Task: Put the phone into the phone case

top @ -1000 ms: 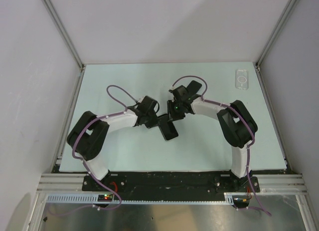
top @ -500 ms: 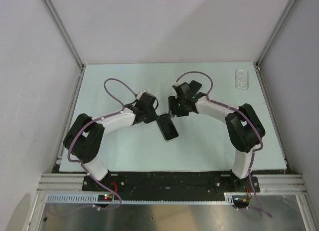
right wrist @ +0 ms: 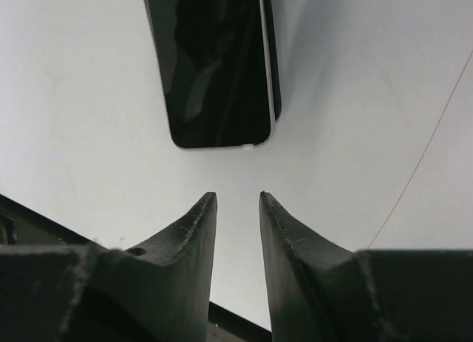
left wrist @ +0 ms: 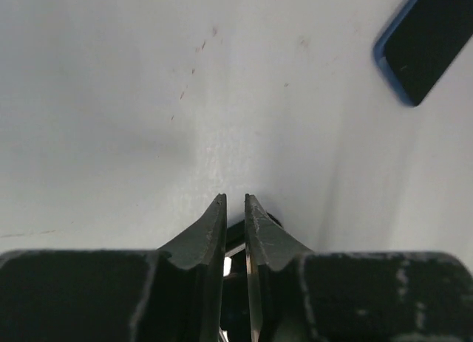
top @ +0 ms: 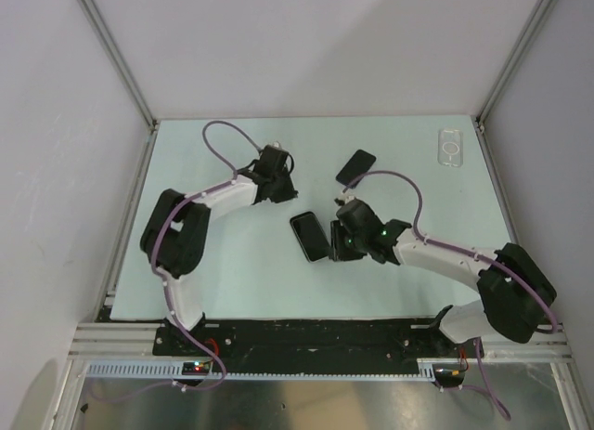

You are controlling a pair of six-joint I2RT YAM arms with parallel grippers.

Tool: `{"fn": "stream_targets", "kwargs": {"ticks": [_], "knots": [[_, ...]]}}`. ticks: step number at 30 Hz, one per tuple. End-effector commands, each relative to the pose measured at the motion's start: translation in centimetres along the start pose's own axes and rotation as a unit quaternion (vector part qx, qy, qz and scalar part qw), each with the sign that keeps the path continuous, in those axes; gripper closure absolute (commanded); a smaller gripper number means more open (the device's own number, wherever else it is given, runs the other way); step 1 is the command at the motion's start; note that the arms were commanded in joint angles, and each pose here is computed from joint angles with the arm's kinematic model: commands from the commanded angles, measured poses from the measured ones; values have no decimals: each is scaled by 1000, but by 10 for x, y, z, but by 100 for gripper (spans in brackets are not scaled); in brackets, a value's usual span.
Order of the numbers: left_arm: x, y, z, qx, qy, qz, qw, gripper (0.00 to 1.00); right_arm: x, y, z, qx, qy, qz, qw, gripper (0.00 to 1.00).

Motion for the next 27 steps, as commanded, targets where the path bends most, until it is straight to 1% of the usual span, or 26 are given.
{"fn": "stream_targets", "kwargs": {"ticks": [1, 7, 14, 20, 27], "knots": [[-21, -12, 5, -29, 0, 49, 998, 82, -4, -16, 10, -37, -6, -20, 999, 68], [-28, -21, 13, -30, 11, 62, 998, 83, -21, -24, 16, -48, 2, -17, 999, 71], [-23, -41, 23, -21, 28, 69, 997, 89, -42, -25, 11, -62, 0, -8, 998, 72], [-14, -59, 29, -4, 34, 73, 997, 94, -52, -22, 3, -74, -4, -9, 997, 73], [3, -77, 39, 20, 46, 56, 997, 96, -61, -11, -11, -81, -21, -9, 996, 73]]}}
Point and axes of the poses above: each gripper's point midway between its finger pads, its own x axis back along the fingers, its own z axis along the line the jaws close on, y = z × x, the point moved 8 cm from there along x, back along the fingers, and after that the axes turned 14 degrees about x, right-handed, at the moved point
